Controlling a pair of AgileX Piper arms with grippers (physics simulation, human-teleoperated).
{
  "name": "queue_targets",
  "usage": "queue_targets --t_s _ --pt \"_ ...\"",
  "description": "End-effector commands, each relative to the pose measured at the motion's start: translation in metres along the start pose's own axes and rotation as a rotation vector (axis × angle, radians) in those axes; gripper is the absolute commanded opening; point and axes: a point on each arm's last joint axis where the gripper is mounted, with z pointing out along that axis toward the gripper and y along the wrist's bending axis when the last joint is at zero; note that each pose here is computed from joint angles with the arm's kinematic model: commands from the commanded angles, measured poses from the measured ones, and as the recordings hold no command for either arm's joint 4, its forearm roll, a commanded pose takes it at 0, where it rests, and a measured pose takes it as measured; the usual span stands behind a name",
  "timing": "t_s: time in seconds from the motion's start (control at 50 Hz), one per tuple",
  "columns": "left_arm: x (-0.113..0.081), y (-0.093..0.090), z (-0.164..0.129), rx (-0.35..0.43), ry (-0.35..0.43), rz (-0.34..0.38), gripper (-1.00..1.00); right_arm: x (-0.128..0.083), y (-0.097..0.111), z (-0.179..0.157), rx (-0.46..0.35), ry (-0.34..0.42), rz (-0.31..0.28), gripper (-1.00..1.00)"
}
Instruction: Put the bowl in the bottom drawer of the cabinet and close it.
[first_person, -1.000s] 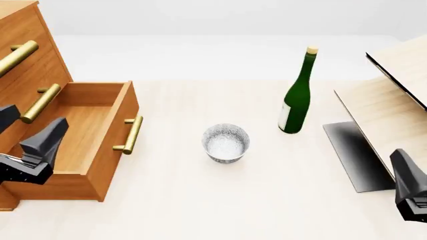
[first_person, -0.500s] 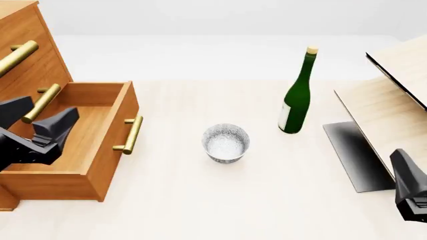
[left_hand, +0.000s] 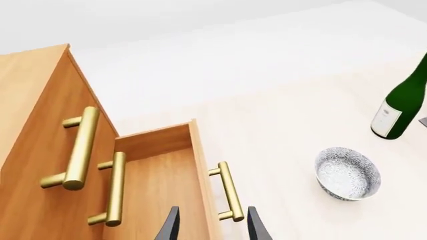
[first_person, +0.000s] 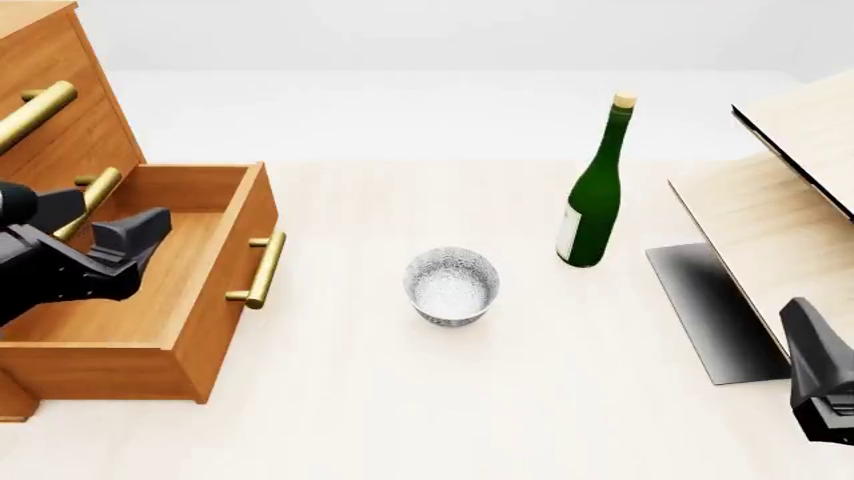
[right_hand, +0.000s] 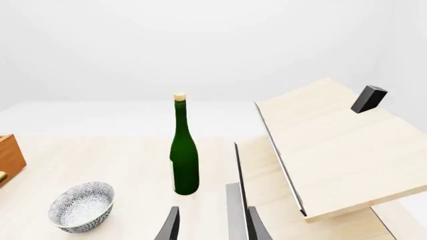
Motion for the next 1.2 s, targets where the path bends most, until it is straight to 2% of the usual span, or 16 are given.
queue_targets --t_s 0.02,0.12,0.34,0.42,0.6,0.88,1.06,1.2 --pt "-0.004 0.001 -0.009 0.003 0.052 -0.008 1.00 0.000 0.000 0.000 0.000 -0.001 0.000 1.00" --pt "-0.004 -0.001 0.008 0.019 0.112 -0.045 1.00 0.000 0.000 0.000 0.000 -0.001 0.000 1.00" --pt "-0.005 -0.001 0.018 0.019 0.143 -0.068 1.00 0.000 0.000 0.000 0.000 -0.001 0.000 1.00" --pt "0.001 0.001 0.022 0.006 0.174 -0.086 1.00 0.000 0.000 0.000 0.000 -0.001 0.000 1.00" --pt "0.004 0.003 0.024 -0.007 0.191 -0.093 1.00 0.000 0.000 0.000 0.001 -0.001 0.000 1.00" --pt "0.013 0.002 0.033 -0.006 0.244 -0.116 1.00 0.000 0.000 0.000 0.000 -0.001 0.000 1.00" --pt "0.022 0.001 0.046 -0.007 0.305 -0.157 1.00 0.000 0.000 0.000 0.001 -0.001 0.000 1.00" --pt "0.024 0.001 0.049 -0.011 0.318 -0.170 1.00 0.000 0.000 0.000 0.001 -0.001 0.000 1.00"
